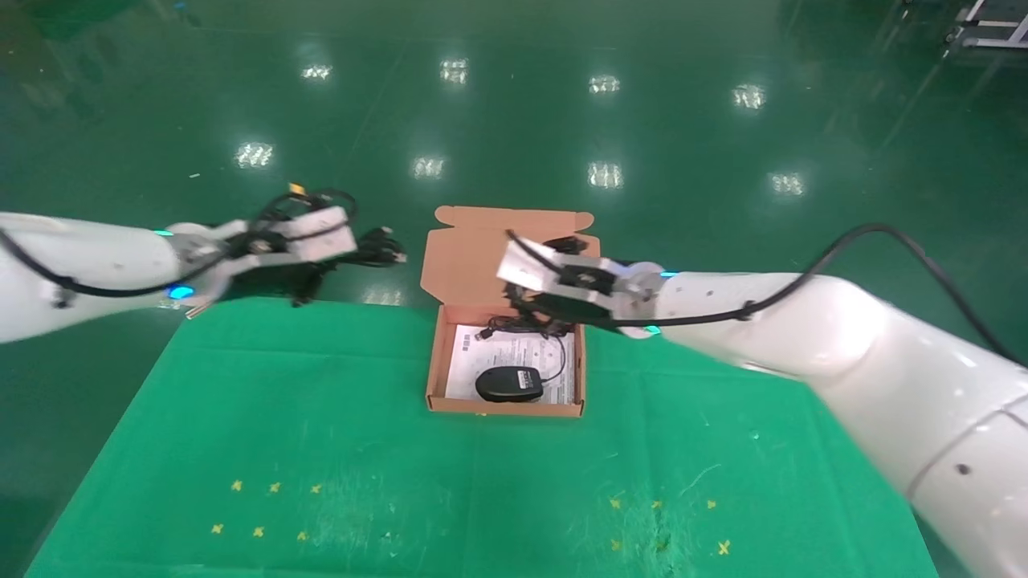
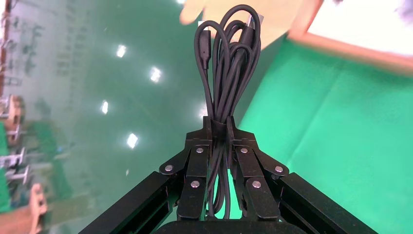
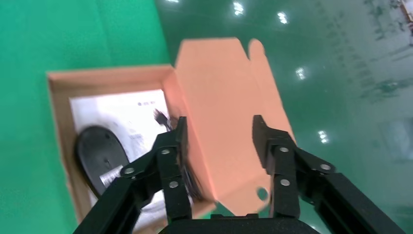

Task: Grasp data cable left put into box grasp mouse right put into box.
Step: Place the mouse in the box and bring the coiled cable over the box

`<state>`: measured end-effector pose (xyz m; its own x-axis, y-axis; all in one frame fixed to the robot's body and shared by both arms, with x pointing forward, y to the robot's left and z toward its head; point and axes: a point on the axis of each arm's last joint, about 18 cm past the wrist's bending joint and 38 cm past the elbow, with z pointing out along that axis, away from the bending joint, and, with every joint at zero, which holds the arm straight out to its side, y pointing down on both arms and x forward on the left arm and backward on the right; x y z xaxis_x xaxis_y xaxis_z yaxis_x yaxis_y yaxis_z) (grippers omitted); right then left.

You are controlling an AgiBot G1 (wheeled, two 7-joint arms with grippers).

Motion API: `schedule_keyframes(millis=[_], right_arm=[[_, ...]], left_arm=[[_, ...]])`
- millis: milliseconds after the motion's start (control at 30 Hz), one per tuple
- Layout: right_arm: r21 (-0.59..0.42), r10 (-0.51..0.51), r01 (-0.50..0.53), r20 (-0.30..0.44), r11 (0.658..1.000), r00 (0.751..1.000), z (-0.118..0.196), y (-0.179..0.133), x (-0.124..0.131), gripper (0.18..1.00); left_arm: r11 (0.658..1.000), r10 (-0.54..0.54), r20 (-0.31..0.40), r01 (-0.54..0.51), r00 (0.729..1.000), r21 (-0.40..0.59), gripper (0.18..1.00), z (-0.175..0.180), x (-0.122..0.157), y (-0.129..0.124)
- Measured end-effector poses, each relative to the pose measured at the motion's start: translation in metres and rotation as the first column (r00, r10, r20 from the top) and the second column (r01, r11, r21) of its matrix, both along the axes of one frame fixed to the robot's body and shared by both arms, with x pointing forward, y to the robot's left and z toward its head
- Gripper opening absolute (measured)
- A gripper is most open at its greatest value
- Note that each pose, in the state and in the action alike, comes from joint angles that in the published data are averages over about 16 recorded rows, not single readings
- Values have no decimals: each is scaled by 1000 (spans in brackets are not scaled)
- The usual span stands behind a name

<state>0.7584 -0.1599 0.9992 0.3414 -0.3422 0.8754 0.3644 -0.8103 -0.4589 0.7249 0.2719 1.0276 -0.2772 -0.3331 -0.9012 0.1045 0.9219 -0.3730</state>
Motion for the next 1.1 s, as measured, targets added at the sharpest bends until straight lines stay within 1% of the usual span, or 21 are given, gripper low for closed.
schedule_keyframes(millis=[100,367,433,567,633,833,1100], right_arm=[[1,-25,25,17,1000,1000,8,-17,-1,496],[3,-95,95,60,995,994,29,-70,-8,691],[0,-110,111,67,994,992,33,-82,-12,743],[-8,-134,135,73,991,988,40,-101,-19,816],[-12,-143,144,74,989,987,41,-107,-22,857],[-23,-165,166,69,986,984,43,-118,-29,937],[-29,-177,179,65,983,982,43,-118,-33,987]], left_arm=[[999,-45,-6,45,999,-7,230,-8,8,-19],[987,-162,-18,162,987,-24,229,-32,27,-77],[982,-187,-22,186,982,-21,229,-38,31,-89],[973,-231,-36,230,972,-14,229,-52,35,-109],[968,-249,-44,249,967,-9,229,-59,36,-117],[956,-292,-77,293,953,5,229,-79,37,-130],[949,-315,-121,316,941,-8,230,-96,35,-136]])
